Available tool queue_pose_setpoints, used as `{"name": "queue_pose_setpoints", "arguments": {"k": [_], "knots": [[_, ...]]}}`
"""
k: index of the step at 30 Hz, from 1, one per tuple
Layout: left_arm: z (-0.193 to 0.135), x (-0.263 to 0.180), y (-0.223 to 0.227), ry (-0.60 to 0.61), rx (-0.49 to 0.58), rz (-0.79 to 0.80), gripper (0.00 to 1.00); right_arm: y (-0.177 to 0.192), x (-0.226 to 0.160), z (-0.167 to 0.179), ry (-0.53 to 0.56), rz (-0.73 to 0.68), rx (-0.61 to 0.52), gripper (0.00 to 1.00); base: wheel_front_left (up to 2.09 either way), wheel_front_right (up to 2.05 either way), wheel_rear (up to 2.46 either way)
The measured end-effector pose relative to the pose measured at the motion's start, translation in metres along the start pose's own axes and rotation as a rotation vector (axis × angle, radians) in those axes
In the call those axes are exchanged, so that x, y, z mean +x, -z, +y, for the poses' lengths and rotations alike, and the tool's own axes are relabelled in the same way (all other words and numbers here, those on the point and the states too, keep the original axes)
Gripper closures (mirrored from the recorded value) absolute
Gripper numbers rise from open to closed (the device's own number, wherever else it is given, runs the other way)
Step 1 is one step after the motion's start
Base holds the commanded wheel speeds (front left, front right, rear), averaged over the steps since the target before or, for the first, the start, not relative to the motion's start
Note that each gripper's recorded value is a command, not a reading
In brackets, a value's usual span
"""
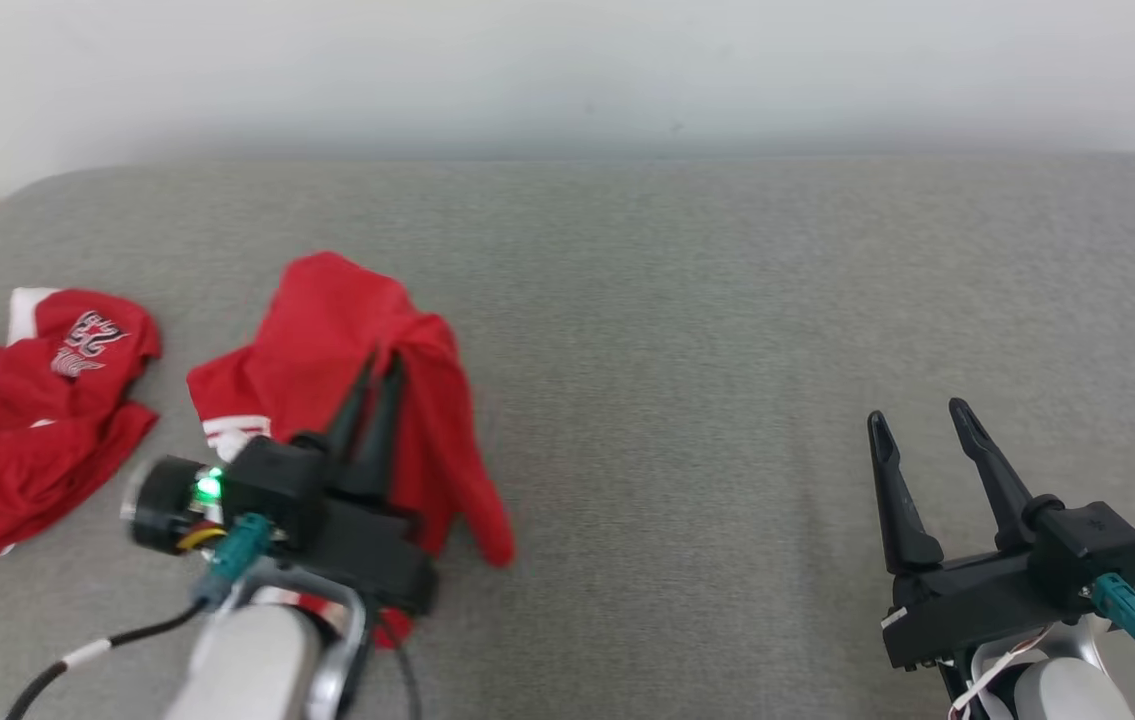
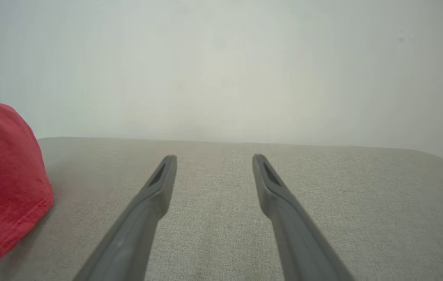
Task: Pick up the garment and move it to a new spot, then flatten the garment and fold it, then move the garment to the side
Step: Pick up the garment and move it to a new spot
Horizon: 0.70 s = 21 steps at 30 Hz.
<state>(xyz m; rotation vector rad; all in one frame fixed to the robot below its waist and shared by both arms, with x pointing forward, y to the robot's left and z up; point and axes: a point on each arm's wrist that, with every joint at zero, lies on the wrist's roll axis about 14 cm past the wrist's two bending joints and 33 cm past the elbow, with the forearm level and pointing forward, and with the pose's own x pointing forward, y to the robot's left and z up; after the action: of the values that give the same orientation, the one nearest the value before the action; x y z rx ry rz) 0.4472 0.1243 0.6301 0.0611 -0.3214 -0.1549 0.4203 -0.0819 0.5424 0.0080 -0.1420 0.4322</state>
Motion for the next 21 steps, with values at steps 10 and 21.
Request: {"name": "queue_pose_setpoints", "arguments": {"k": [10, 21], "knots": [[-0.127, 0.02, -0.002, 0.333, -0.145, -0.035, 1.0, 0.001, -0.03, -0.043, 0.157, 0.01, -0.009, 0.0, 0.0, 0.0, 0.0], [-0.246, 0.02, 0.045, 0.663, -0.22, 0.077, 1.0, 0.01, -0.078, -0.091, 0.359, 0.048, -0.015, 0.0, 0.0, 0.0, 0.0]]}}
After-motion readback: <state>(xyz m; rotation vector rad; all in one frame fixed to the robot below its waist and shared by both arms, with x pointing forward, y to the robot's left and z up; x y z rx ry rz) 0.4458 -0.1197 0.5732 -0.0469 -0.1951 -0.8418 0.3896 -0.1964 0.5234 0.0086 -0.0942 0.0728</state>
